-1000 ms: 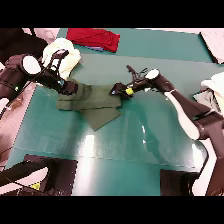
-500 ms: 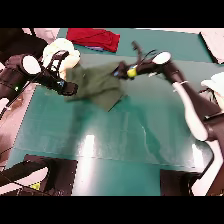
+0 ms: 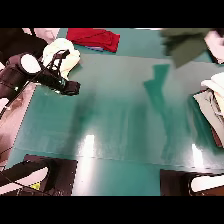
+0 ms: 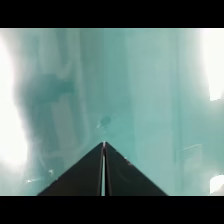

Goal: Fold the shirts.

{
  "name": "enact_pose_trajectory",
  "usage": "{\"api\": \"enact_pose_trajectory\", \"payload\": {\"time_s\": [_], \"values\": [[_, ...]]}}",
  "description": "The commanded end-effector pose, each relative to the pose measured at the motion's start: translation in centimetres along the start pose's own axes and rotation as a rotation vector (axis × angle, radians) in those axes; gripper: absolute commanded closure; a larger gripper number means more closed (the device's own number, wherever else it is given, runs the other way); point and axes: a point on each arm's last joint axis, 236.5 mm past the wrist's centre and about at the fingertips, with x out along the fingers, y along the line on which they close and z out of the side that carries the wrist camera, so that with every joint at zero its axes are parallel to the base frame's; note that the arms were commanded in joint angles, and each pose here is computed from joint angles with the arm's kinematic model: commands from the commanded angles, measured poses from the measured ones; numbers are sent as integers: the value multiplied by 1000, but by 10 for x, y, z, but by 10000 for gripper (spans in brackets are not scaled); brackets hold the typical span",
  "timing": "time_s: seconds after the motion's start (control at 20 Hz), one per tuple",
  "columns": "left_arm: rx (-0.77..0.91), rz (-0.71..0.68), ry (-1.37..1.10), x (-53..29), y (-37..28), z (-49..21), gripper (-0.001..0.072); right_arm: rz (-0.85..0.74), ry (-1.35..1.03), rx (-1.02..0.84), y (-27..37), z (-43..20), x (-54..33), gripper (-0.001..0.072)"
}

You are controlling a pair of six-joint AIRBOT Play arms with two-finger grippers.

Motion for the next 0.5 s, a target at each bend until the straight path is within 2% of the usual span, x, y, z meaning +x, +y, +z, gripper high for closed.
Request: {"api": "enact_pose_trajectory", "payload": {"time_s": [0.0, 0.2, 0.45], "values": [[-17, -33, -46, -6, -10, 13, 675, -86, -124, 158, -35, 68, -107, 692], [-6, -35, -154, -24, -16, 43, 675, -317, -166, 253, -72, 68, -222, 692], [5, -41, -252, -46, -23, 71, 675, -633, -233, 358, -119, 39, -342, 691]]}}
